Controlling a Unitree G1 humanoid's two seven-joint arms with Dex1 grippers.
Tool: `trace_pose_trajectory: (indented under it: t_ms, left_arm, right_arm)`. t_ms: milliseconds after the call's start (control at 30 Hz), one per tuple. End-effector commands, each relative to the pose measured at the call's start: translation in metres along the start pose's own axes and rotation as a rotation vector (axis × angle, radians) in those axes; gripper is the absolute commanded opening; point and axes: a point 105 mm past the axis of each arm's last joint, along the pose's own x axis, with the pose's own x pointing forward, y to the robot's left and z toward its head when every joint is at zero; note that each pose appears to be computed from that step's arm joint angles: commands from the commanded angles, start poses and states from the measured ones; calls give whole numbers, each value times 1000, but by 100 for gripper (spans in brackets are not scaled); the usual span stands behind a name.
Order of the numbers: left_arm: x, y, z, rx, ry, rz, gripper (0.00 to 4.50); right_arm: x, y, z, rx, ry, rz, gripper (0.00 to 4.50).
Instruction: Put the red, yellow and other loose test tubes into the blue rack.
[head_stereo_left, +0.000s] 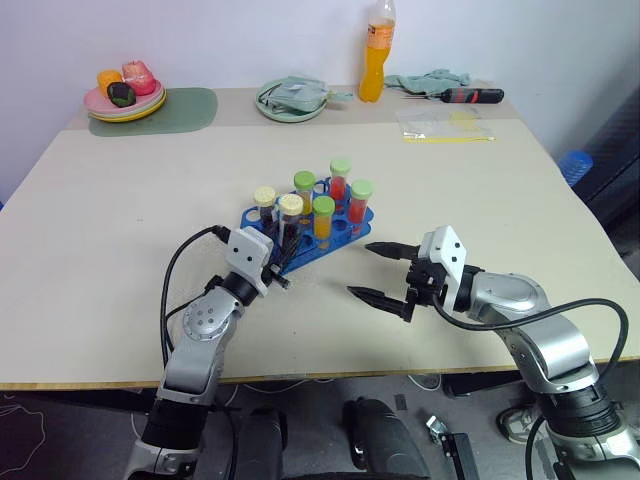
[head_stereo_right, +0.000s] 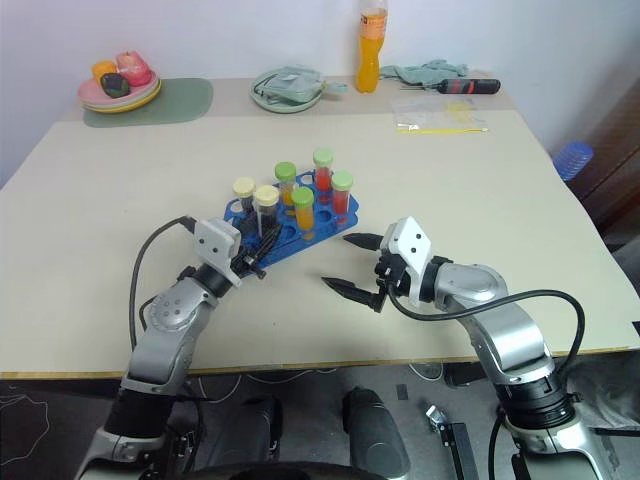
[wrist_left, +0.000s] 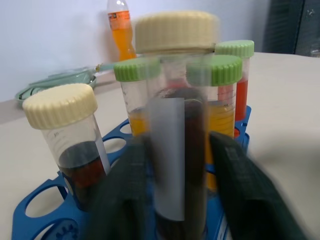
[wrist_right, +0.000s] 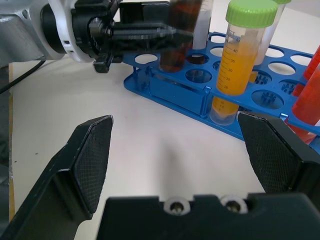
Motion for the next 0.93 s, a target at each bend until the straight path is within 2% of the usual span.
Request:
trace_pose_trajectory:
  t_ms: [33, 133, 233, 367, 567, 733, 933]
  left_arm:
    - [-11, 9, 22, -39, -70, 16, 351]
    - [-33, 18, 33, -90, -66, -5, 351]
    - [-66, 22, 36, -67, 29, -76, 351]
    - [-101, 39, 33, -98, 148, -52, 351]
    - [-144, 77, 18, -34, 309, 74, 351]
    - [-151, 78, 10, -12, 352, 91, 351]
    - [-151, 76, 5, -20, 350, 119, 351]
  right_arm:
    - [-3, 2, 12, -32, -34, 11, 440]
    - [-10, -5, 15, -37, -27, -1, 440]
    - [-28, -19, 13, -36, 7, -38, 440]
    - [-53, -38, -1, -40, 80, -113, 440]
    - [-87, -70, -11, -46, 142, -242, 440]
    - [-91, -77, -19, -42, 152, -256, 440]
    - [-81, -78, -18, -42, 134, -235, 440]
